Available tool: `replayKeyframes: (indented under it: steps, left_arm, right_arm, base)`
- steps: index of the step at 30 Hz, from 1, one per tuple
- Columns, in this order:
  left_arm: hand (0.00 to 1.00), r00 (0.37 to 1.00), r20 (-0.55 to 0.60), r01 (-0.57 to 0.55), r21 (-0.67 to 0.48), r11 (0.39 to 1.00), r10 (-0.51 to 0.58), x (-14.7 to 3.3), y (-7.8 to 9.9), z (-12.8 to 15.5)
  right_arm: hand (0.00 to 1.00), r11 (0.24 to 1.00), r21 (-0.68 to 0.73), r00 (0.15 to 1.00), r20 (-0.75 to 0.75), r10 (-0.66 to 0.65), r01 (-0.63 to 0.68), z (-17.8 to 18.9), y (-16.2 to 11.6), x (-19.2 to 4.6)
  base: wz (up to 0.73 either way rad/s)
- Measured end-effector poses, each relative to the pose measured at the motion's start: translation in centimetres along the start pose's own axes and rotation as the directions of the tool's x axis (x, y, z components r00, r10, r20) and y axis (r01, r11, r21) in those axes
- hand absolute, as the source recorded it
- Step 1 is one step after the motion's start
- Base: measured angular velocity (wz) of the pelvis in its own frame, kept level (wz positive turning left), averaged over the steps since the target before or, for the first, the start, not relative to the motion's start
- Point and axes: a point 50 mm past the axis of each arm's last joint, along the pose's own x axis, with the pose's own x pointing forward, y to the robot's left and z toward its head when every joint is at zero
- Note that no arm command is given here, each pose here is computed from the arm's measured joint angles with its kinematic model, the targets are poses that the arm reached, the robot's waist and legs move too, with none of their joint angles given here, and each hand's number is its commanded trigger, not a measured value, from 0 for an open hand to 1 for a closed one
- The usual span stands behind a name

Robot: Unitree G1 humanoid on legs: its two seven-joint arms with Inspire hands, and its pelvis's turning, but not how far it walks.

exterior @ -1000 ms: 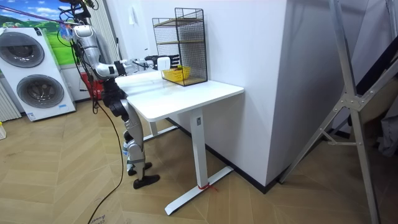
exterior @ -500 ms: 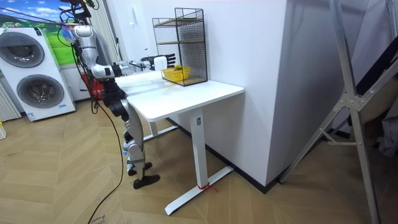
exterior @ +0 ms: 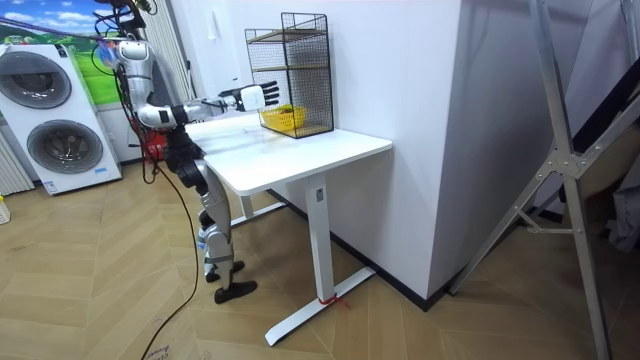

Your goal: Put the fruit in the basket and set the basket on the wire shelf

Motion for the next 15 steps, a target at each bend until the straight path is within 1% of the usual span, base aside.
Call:
replayKeyframes:
  steps: [3,5,9,12,15]
  left_arm:
    - [0.0,0.998,0.024,-0.054,0.015,0.998,0.054,-0.7,1.5,0.4]
    - [0.0,0.992,0.029,-0.122,0.034,0.992,0.121,-1.4,3.1,0.6]
    - [0.0,0.974,0.09,-0.209,0.014,0.978,0.207,-2.0,4.3,1.6]
    - [0.0,0.945,0.157,-0.291,-0.007,0.957,0.288,-2.4,5.0,2.5]
    - [0.0,0.895,0.226,-0.391,-0.019,0.92,0.385,-3.2,6.1,3.6]
  right_arm:
    - [0.0,0.996,-0.025,0.996,0.02,-0.085,0.086,0.5,-1.7,-0.6]
    - [0.0,0.985,-0.05,0.986,0.027,-0.163,0.164,0.8,-3.1,-1.9]
    - [0.0,0.963,-0.081,0.966,0.037,-0.257,0.259,1.2,-4.3,-3.7]
    - [0.0,0.948,-0.125,0.956,0.059,-0.288,0.294,1.7,-4.5,-4.5]
    - [0.0,0.915,-0.17,0.93,0.111,-0.35,0.365,2.6,-5.3,-5.1]
  base:
    - [0.0]
    - [0.0]
    - [0.0]
    - [0.0]
    - [0.0]
